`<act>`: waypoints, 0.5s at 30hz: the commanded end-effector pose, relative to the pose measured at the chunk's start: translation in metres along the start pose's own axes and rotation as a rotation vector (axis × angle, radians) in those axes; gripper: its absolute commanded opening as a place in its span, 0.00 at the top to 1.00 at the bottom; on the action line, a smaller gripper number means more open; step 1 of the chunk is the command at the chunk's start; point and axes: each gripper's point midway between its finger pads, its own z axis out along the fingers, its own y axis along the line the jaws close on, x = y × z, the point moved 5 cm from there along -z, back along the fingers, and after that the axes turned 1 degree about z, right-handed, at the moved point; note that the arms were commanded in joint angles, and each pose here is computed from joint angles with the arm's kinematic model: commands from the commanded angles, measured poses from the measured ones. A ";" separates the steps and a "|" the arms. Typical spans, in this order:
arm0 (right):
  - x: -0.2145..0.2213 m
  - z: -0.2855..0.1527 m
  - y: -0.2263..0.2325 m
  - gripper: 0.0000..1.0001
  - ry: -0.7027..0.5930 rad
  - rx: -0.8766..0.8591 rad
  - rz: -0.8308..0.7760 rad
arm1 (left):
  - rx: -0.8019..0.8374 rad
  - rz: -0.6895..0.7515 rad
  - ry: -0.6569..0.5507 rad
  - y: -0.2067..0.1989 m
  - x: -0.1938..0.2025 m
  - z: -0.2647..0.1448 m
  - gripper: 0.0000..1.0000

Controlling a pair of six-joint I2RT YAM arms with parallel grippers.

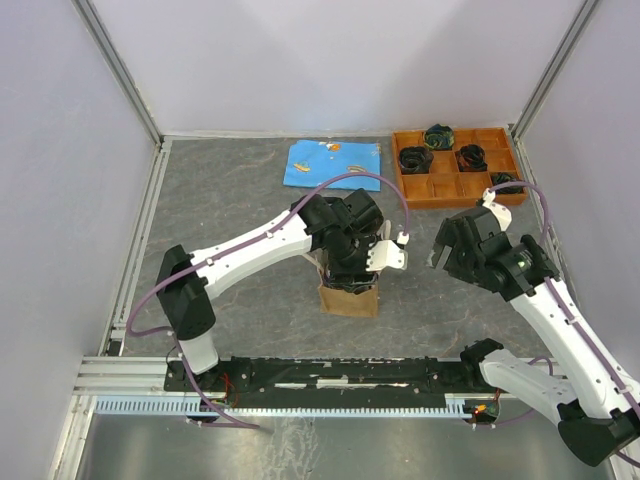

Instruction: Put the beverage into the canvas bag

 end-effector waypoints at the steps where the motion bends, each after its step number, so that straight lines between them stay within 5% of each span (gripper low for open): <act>1: -0.009 -0.008 -0.003 0.01 -0.048 0.010 0.009 | 0.025 0.032 -0.019 -0.001 -0.006 0.006 0.97; 15: -0.011 -0.006 -0.001 0.01 -0.045 0.007 0.002 | 0.149 -0.005 -0.111 -0.001 -0.021 -0.020 0.97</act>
